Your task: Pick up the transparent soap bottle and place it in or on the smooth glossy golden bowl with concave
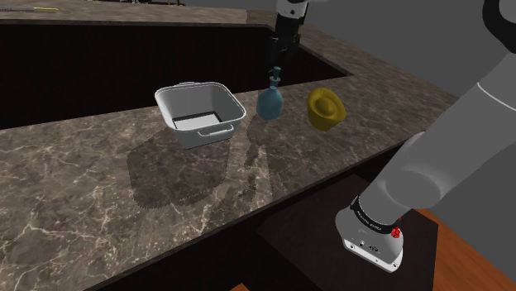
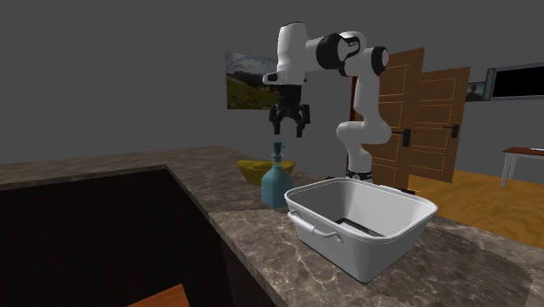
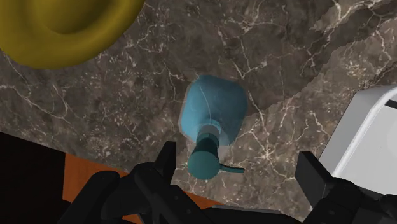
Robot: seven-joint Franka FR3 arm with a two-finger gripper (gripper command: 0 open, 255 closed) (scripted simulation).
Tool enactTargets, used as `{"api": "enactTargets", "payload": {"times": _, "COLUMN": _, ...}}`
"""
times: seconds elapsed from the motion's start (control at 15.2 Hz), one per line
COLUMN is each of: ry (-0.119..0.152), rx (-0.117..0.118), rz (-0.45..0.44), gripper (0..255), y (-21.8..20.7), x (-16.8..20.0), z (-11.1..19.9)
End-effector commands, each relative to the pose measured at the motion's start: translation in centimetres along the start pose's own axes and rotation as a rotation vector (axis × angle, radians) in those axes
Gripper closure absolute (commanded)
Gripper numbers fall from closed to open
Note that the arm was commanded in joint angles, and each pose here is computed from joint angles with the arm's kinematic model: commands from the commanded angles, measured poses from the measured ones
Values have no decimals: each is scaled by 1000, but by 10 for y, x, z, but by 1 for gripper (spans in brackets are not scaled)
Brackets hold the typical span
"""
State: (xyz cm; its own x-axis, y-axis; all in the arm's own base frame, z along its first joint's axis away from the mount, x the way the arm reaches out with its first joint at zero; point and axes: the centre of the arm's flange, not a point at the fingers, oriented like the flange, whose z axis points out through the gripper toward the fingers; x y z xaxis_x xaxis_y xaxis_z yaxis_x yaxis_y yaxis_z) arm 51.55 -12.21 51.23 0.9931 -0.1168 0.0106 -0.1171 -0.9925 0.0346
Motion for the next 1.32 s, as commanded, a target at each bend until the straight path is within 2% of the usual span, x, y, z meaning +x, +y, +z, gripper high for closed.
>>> {"api": "enactTargets", "payload": {"times": 0.0, "ry": -2, "rx": -10, "rz": 6, "gripper": 0, "y": 10, "x": 19, "z": 14}}
{"api": "enactTargets", "payload": {"times": 0.53, "ry": -2, "rx": -10, "rz": 6, "gripper": 0, "y": 11, "x": 20, "z": 54}}
{"api": "enactTargets", "payload": {"times": 1.06, "ry": -2, "rx": -10, "rz": 6, "gripper": 0, "y": 11, "x": 20, "z": 54}}
{"api": "enactTargets", "payload": {"times": 1.12, "ry": -2, "rx": -10, "rz": 6, "gripper": 255, "y": 11, "x": 20, "z": 54}}
{"api": "enactTargets", "payload": {"times": 1.25, "ry": -2, "rx": -10, "rz": 6, "gripper": 255, "y": 11, "x": 20, "z": 54}}
